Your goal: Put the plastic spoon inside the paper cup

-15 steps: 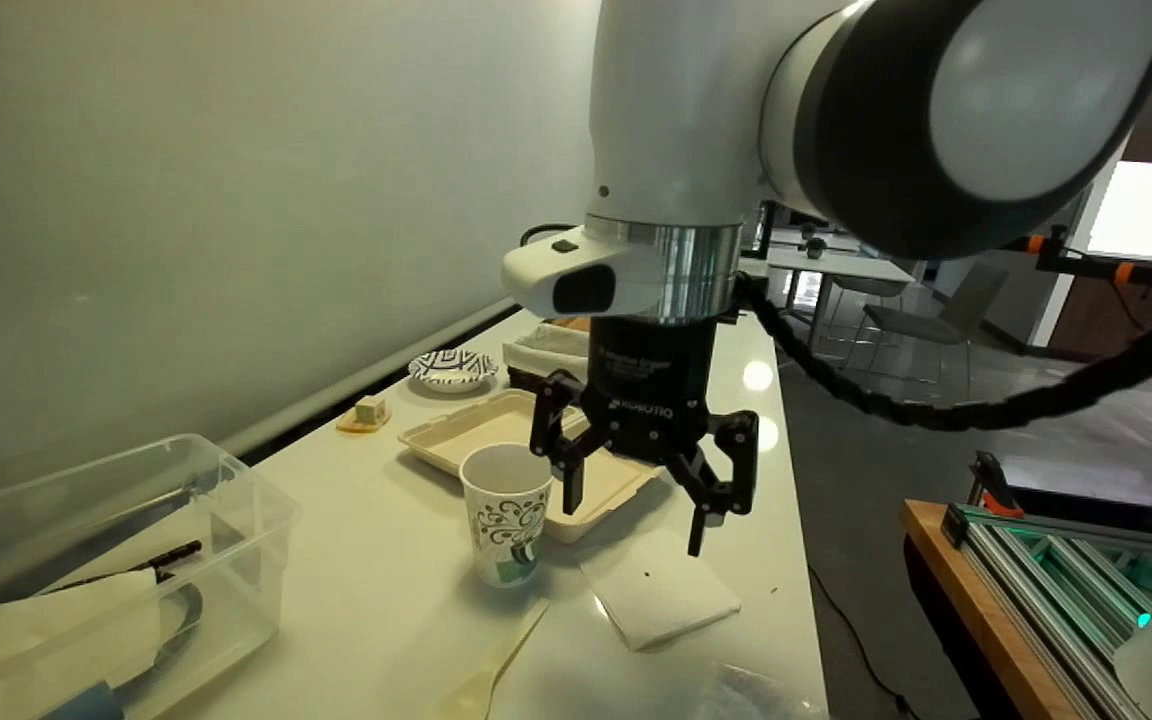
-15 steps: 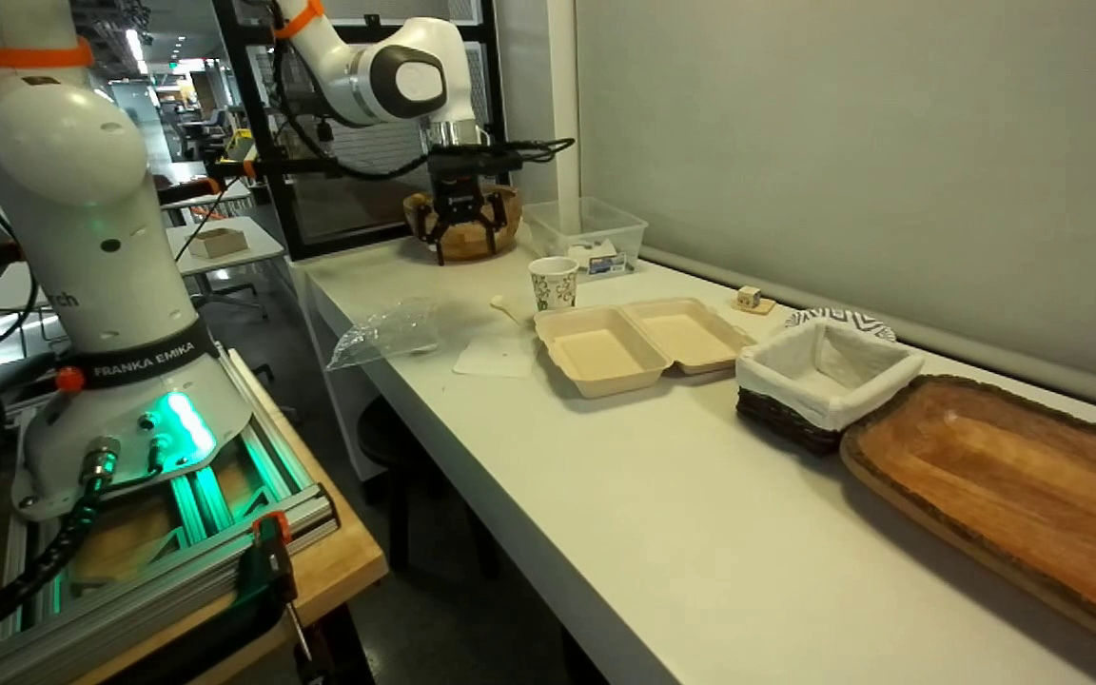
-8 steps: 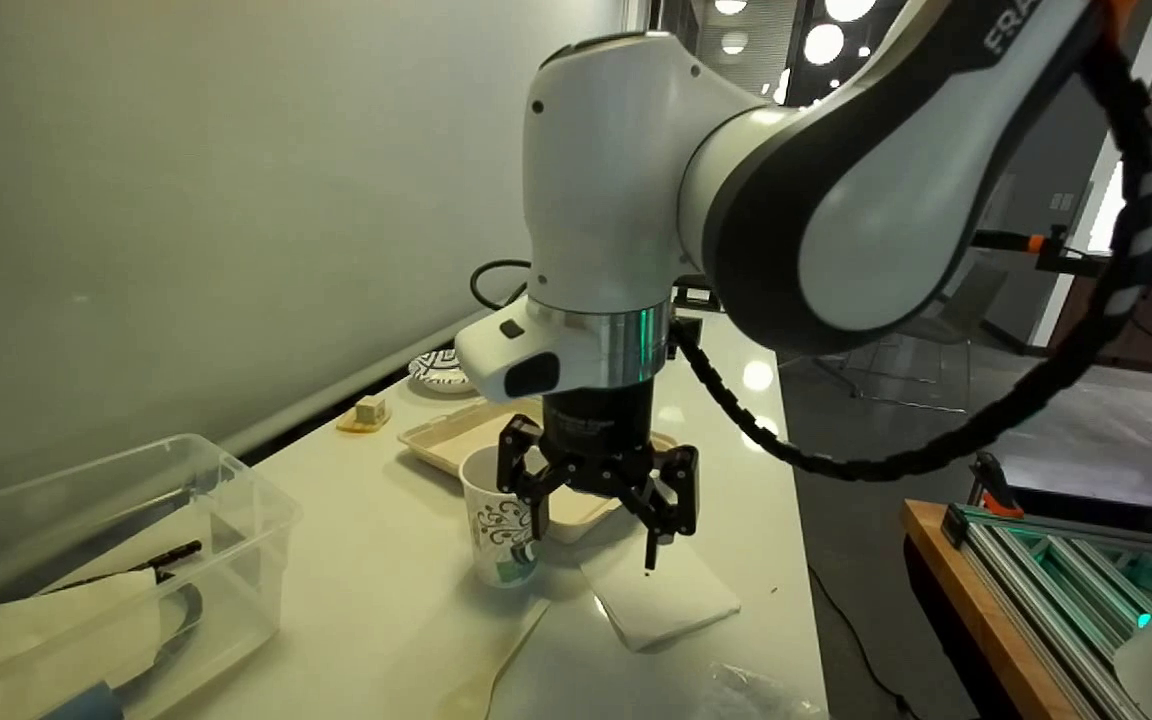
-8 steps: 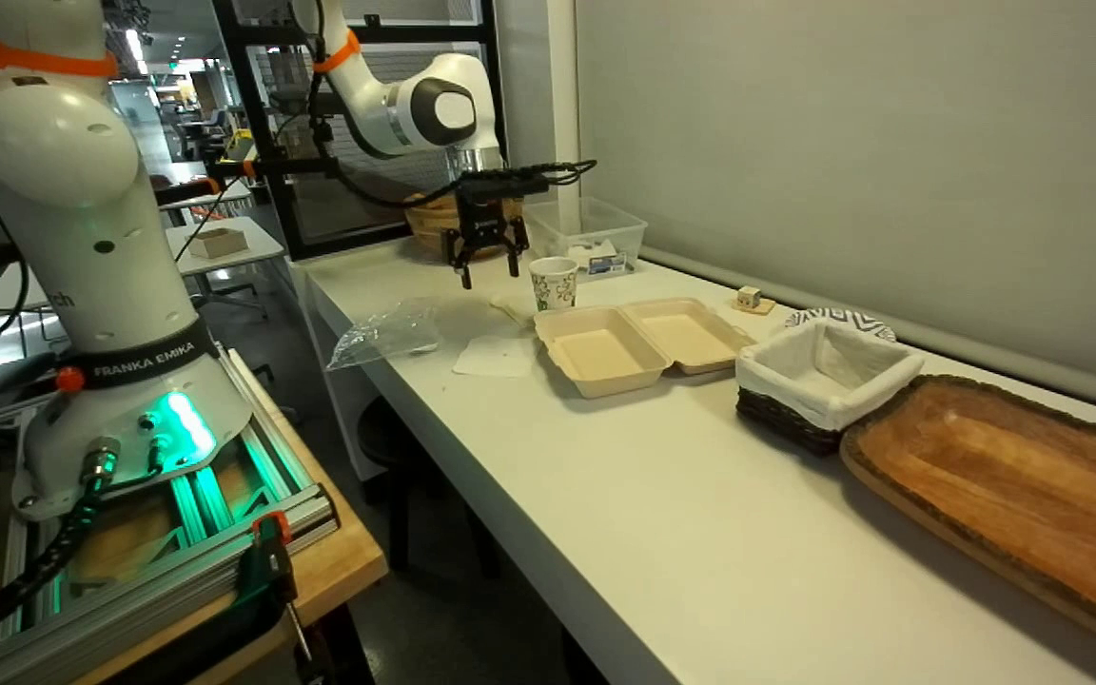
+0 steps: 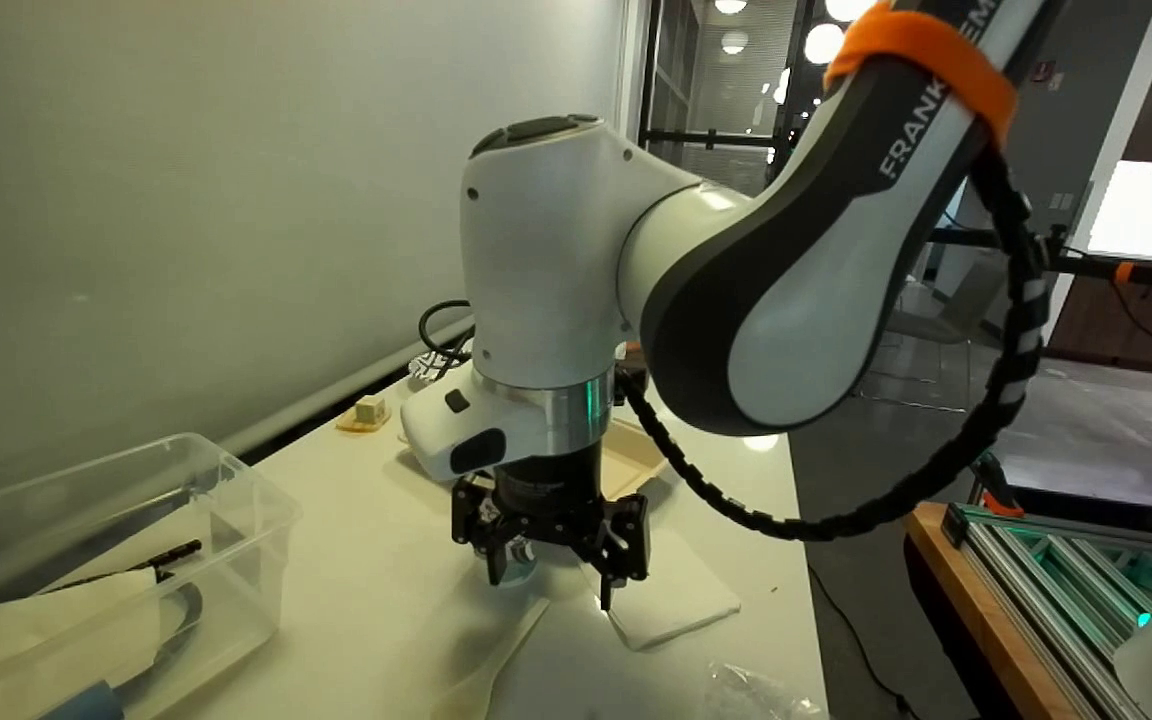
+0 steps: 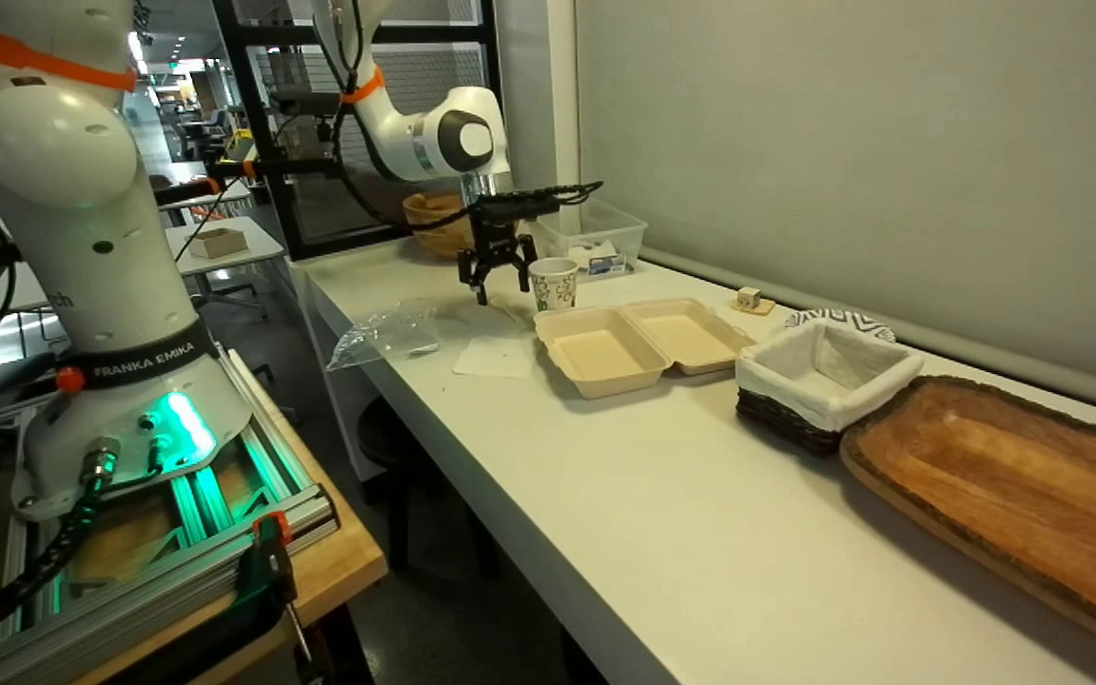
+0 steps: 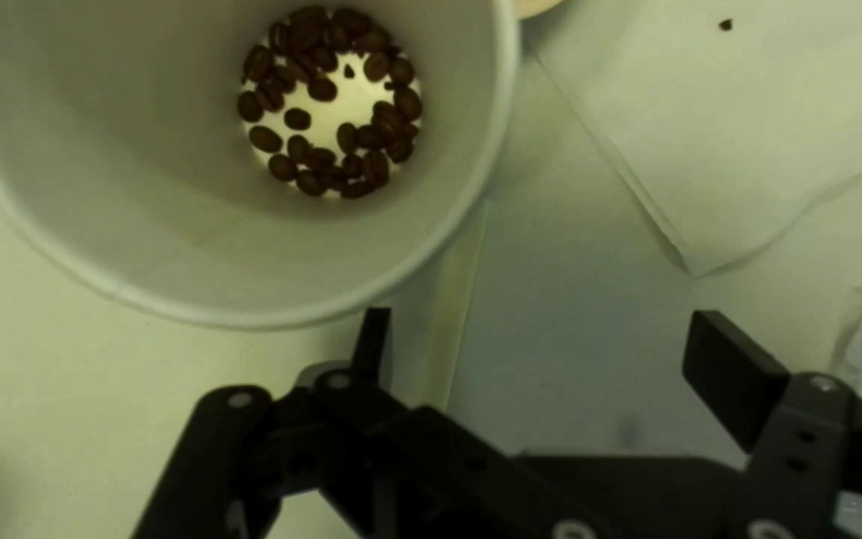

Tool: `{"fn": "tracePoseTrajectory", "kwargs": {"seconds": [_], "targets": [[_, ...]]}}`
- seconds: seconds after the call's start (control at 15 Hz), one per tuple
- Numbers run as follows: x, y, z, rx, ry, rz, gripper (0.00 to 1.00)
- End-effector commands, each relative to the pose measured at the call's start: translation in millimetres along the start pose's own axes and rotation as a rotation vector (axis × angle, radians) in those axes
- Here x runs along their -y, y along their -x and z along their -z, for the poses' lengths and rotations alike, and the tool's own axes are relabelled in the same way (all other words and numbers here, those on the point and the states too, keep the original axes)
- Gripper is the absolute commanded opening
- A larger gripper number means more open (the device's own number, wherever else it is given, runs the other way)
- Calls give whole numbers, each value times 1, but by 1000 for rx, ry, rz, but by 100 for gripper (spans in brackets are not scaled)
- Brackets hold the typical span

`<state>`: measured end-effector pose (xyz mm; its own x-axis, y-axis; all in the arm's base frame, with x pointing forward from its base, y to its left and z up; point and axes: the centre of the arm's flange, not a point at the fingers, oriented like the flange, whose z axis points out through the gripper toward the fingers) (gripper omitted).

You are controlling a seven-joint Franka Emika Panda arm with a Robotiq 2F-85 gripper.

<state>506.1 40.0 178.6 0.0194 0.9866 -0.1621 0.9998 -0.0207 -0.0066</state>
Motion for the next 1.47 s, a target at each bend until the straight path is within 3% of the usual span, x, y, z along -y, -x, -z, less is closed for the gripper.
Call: {"fn": "tracePoseTrajectory", "kwargs": {"seconds": [0.0, 0.4, 0.67, 0.93, 1.07, 1.33, 1.4], "targets": [[-12, -4, -21, 1, 36, -7, 96], [-12, -12, -34, -5, 74, 1, 59], [-12, -16, -38, -3, 87, 18, 51], [-13, -20, -41, -9, 86, 44, 30], [-12, -21, -41, -8, 84, 51, 28], [-10, -22, -42, 8, 75, 73, 0], [-10, -23, -39, 4, 75, 71, 0]]}}
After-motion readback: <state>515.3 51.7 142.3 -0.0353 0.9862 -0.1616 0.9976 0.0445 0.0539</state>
